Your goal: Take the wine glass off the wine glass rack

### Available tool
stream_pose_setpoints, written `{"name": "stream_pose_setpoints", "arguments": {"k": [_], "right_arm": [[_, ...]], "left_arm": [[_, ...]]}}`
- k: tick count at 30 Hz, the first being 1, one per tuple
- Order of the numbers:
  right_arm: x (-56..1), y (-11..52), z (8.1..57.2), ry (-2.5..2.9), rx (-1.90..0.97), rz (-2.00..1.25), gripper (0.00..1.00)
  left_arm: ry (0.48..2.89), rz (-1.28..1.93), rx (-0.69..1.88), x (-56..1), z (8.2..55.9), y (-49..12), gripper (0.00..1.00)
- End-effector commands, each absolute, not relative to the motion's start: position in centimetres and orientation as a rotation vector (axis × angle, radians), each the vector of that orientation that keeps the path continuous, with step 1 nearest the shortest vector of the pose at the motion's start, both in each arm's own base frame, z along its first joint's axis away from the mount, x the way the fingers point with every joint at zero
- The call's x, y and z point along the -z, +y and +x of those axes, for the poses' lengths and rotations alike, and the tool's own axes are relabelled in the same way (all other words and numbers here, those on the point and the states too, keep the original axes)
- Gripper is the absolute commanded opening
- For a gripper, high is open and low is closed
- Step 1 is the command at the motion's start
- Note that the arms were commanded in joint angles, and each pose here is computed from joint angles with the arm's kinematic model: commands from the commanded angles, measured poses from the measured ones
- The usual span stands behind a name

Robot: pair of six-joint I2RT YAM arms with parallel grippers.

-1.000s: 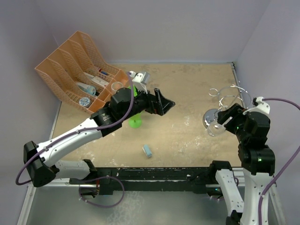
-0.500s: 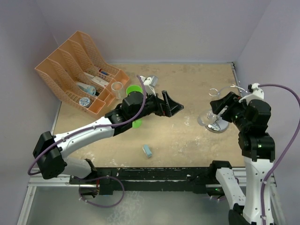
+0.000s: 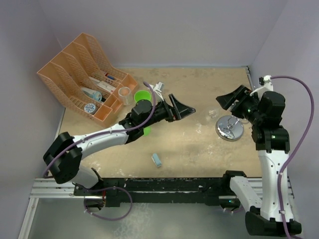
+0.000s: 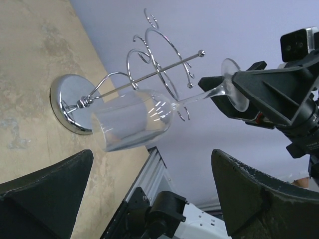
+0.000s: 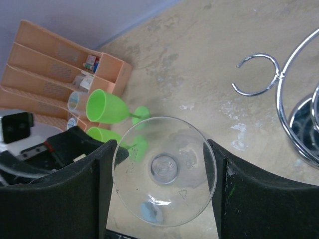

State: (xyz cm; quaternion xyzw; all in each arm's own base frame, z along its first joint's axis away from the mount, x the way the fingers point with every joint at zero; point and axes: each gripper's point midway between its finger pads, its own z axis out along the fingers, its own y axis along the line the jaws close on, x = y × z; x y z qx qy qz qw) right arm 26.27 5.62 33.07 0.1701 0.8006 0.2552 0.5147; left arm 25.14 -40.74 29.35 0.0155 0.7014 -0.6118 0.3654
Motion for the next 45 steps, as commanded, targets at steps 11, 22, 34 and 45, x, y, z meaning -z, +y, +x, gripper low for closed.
{"name": "stream_pose_setpoints", "arguments": {"k": [11, 22, 34, 45], "right_arm": [[-41.7, 9.0, 27.5, 1.702, -0.882, 0.275, 0.13], [-43.0, 10.6, 26.8, 1.677, -1.01, 0.219, 0.13], [-42.8, 11.2, 26.4, 1.669, -1.065, 0.21, 0.12], [-41.6, 12.4, 26.0, 1.668, -1.187, 0.19, 0.11]], "left_arm": [[1.697, -0.045, 1.798, -31.3, 25.3, -41.1, 1.0], [1.63, -0.094, 1.928, -32.1, 25.5, -40.9, 0.97], [1.501, -0.1, 2.005, -35.0, 24.8, -39.2, 0.92], [1.318, -0.084, 2.258, -38.4, 22.7, -38.2, 0.71]]}}
